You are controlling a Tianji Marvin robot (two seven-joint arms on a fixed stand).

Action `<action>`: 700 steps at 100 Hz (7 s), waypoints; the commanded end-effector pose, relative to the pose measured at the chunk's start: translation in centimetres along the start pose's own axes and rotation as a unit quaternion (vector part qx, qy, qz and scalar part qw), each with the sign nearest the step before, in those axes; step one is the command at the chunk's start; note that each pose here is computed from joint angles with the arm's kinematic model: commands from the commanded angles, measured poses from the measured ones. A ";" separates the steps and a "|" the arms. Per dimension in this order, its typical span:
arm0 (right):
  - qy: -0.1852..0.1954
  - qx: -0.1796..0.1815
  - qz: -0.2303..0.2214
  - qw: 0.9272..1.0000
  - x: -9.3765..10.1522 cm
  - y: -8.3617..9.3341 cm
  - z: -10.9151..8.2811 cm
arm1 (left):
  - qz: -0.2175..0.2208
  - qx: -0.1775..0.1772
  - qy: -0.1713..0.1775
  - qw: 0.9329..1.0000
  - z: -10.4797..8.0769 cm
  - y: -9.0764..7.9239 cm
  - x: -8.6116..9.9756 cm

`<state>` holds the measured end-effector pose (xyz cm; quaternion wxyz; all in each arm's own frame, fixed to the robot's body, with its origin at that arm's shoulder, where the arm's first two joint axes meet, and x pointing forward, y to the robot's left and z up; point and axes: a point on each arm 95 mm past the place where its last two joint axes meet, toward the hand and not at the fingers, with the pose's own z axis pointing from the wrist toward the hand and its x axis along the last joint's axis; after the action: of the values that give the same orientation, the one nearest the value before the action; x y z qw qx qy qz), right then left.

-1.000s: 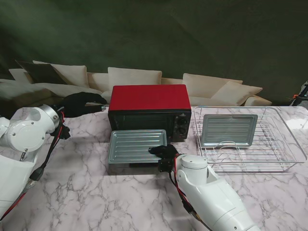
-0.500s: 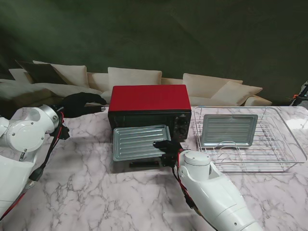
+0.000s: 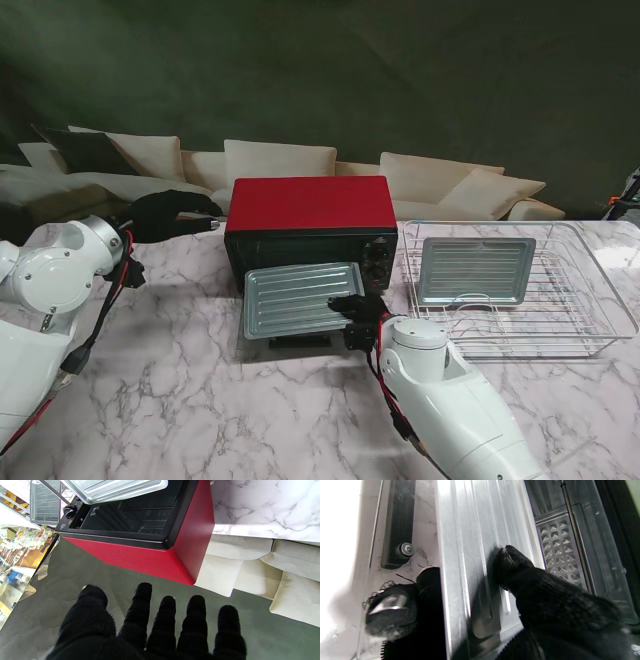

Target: Slide the trays into the oven

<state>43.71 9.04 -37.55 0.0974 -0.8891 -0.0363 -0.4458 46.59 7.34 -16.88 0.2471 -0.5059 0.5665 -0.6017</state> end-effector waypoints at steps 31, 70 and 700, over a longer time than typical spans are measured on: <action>-0.027 -0.009 0.032 0.999 -2.0 -1.3 -1.0 | 0.001 -0.008 0.003 1.000 0.1 0.0 0.0; -0.037 -0.018 0.033 0.999 -2.4 -2.4 -0.4 | 0.001 -0.009 0.003 1.000 0.1 0.0 0.0; -0.111 -0.065 0.080 0.988 -3.2 0.4 1.8 | -0.003 -0.016 0.013 1.000 0.6 0.4 0.6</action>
<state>46.14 10.91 -36.23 0.1058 -0.9096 0.0554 -0.3979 46.73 6.54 -17.04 0.2341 -0.5016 0.5753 -0.6022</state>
